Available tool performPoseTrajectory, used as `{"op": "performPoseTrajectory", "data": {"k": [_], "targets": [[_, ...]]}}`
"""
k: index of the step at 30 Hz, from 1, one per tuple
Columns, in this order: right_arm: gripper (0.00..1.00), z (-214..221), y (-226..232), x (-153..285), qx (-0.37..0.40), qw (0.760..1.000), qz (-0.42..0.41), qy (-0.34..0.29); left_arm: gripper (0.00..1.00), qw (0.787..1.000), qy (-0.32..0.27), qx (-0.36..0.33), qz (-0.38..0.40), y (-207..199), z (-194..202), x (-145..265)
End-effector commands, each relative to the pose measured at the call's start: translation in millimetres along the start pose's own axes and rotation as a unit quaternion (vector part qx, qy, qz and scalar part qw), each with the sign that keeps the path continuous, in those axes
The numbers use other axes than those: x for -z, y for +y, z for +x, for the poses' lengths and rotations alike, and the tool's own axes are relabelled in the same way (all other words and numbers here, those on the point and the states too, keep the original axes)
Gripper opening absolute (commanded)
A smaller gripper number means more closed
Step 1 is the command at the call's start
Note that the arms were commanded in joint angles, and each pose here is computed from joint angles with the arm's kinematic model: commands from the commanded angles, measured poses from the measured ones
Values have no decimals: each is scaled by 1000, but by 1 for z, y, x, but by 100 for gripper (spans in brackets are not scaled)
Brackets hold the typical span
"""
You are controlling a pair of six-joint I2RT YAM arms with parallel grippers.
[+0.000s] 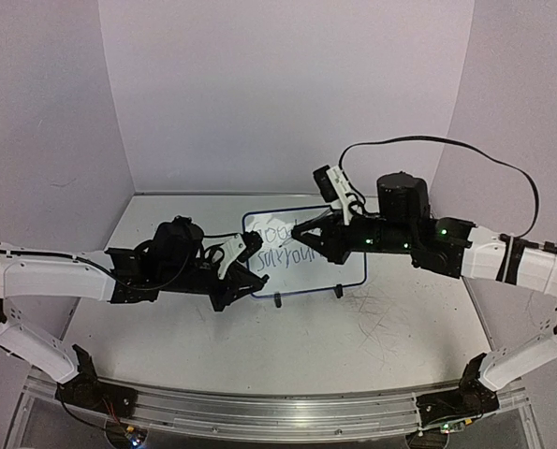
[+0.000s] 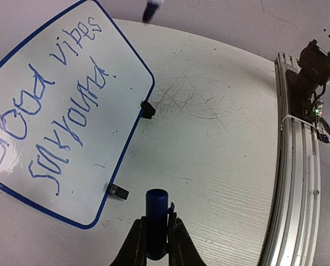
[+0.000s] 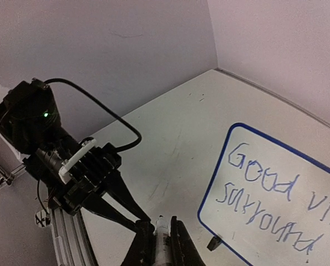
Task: Write a sentence on the whiteboard
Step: Insert the whiteboard marker without the cap into the pen cap.
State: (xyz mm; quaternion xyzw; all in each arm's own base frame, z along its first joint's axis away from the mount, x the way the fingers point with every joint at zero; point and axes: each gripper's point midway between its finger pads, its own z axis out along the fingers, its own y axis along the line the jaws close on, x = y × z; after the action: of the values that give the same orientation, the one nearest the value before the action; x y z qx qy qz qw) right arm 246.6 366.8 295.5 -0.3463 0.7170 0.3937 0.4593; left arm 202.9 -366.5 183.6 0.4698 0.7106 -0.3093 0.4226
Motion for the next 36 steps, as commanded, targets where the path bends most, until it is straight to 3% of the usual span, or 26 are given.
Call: {"op": "performPoseTrajectory", "data": {"k": [1,12,36], "targets": [[0,5,27,-13,5,998,-51,26,0,994,-62,-86,27,-9,-38,3],[0,31,26,-32,-8,996,-55,63,0,993,-60,-94,28,-9,-36,2],[0,42,20,-25,-20,997,-41,60,0,993,-63,-93,21,-8,-37,6]]}}
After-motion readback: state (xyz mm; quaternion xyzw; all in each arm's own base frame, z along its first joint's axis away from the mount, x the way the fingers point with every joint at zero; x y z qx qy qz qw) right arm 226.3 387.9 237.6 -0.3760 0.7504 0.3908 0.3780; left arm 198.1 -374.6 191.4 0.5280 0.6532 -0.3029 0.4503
